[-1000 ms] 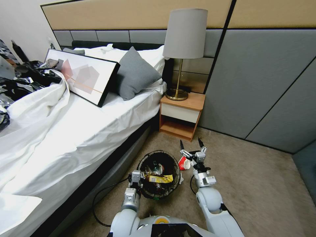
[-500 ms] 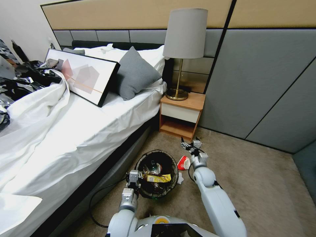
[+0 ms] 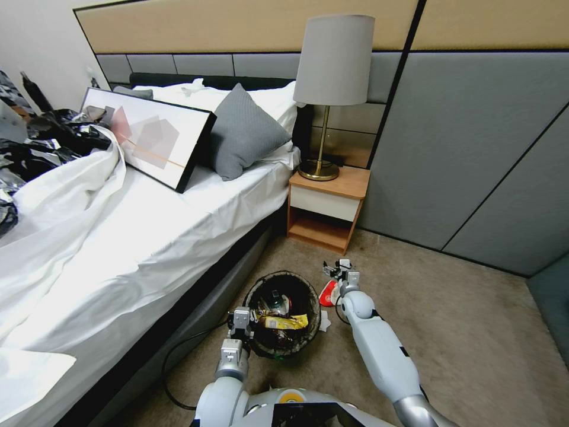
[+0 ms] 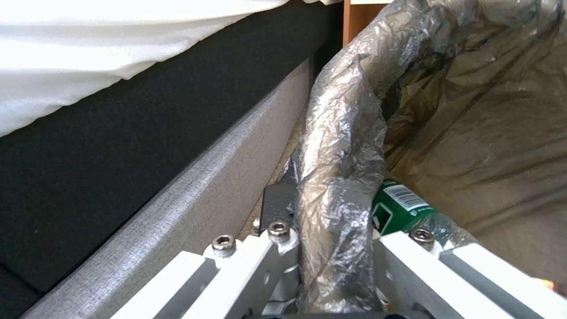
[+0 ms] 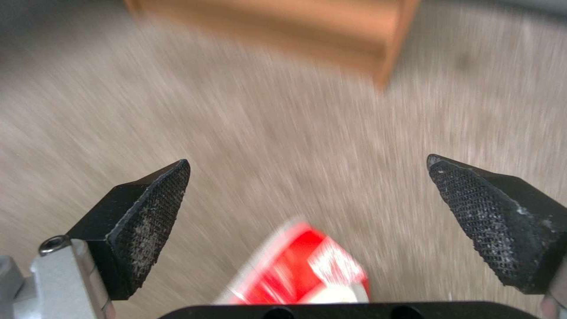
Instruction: Pick up the trash bin, then pick up the garbage from the floor and place it into the trash bin.
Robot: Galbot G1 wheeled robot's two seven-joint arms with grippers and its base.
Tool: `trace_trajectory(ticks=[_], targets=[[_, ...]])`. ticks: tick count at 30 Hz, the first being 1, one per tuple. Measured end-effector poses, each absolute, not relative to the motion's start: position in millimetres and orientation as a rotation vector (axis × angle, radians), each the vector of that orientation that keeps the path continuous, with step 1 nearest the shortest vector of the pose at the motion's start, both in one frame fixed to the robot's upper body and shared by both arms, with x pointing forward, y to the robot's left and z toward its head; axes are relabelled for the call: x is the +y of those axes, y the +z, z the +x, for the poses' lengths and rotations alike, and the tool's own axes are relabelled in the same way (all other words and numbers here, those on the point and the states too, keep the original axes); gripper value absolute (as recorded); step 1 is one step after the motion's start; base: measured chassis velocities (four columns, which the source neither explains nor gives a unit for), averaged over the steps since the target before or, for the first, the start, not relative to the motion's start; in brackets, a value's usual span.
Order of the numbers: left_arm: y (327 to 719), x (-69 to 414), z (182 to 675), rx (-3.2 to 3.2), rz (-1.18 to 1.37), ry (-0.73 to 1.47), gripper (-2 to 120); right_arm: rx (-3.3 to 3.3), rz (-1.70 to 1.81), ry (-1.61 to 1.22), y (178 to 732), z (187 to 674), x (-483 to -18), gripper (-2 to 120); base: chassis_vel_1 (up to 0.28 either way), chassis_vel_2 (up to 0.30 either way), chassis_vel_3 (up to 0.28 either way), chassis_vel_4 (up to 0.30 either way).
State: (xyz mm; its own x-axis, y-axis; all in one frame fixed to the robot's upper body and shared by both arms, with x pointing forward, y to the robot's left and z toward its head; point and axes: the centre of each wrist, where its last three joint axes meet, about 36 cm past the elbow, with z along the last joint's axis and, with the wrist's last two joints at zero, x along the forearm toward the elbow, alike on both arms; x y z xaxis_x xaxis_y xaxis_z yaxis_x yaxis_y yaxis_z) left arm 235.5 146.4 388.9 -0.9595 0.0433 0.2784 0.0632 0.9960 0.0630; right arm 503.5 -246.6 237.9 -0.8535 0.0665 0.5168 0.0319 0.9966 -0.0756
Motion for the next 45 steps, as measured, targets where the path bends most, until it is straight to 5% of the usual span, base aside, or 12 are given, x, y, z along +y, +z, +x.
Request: trace_trajectory(ticks=[28, 45], targets=[[391, 145, 233, -2.861, -0.083, -0.094, 1, -2.447, -0.081, 0.048, 176, 489, -262, 100, 0.0, 0.0, 0.0, 0.0], [390, 142, 233, -2.859, -0.092, -0.095, 1, -2.45, -0.054, 0.025, 166, 474, -256, 44, 0.0, 0.0, 0.0, 0.0]])
